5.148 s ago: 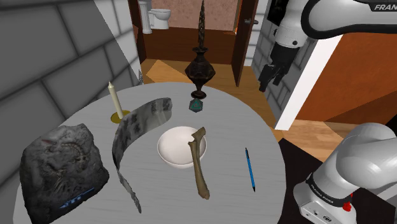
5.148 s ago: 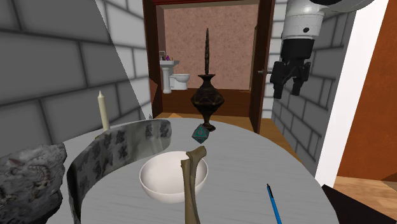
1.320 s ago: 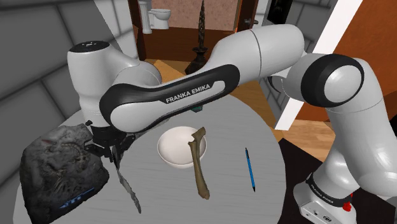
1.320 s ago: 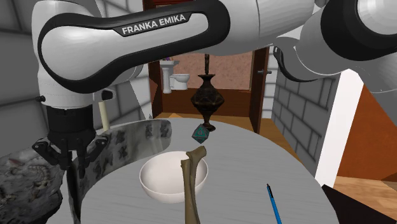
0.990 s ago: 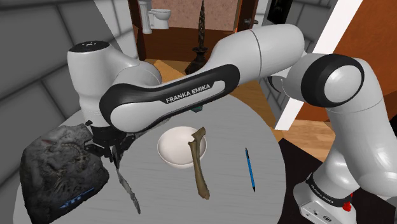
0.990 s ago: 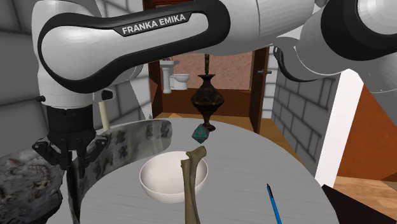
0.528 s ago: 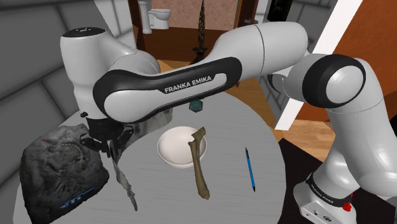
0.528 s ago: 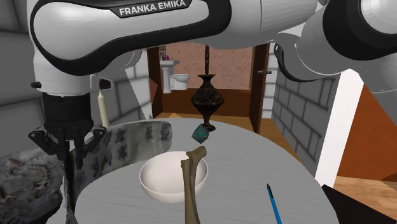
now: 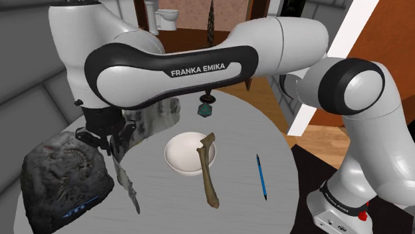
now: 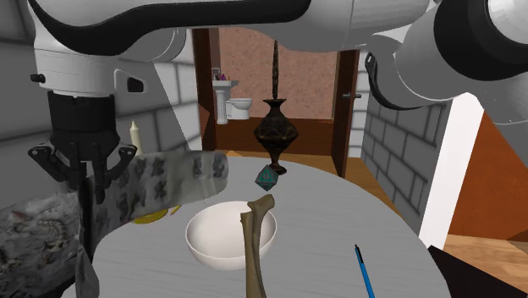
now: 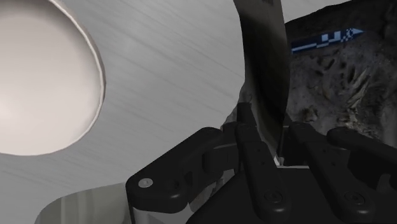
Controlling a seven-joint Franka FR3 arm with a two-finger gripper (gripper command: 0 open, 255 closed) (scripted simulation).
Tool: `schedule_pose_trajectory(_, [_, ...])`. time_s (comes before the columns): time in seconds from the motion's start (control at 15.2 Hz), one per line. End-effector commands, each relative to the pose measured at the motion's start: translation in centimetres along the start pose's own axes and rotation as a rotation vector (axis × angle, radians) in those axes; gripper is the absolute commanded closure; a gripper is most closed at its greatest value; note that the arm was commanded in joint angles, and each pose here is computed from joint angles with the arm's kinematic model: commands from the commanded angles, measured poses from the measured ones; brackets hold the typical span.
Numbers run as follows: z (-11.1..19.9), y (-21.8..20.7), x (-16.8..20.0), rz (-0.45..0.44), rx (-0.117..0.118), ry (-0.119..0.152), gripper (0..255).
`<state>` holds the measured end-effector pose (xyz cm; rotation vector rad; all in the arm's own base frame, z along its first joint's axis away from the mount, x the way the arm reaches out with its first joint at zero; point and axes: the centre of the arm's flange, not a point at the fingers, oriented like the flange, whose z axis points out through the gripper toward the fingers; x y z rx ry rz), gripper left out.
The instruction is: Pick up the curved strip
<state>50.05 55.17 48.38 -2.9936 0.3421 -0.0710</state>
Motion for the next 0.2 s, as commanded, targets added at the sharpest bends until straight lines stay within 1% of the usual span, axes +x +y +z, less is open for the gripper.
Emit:
schedule_pose_trajectory(0.0, [-1.18,-0.11,0.02,0.0,0.0,0.001,255])
schedule_pose_trajectory(0.13, [-1.26,-0.12,0.03,0.0,0.0,0.001,255])
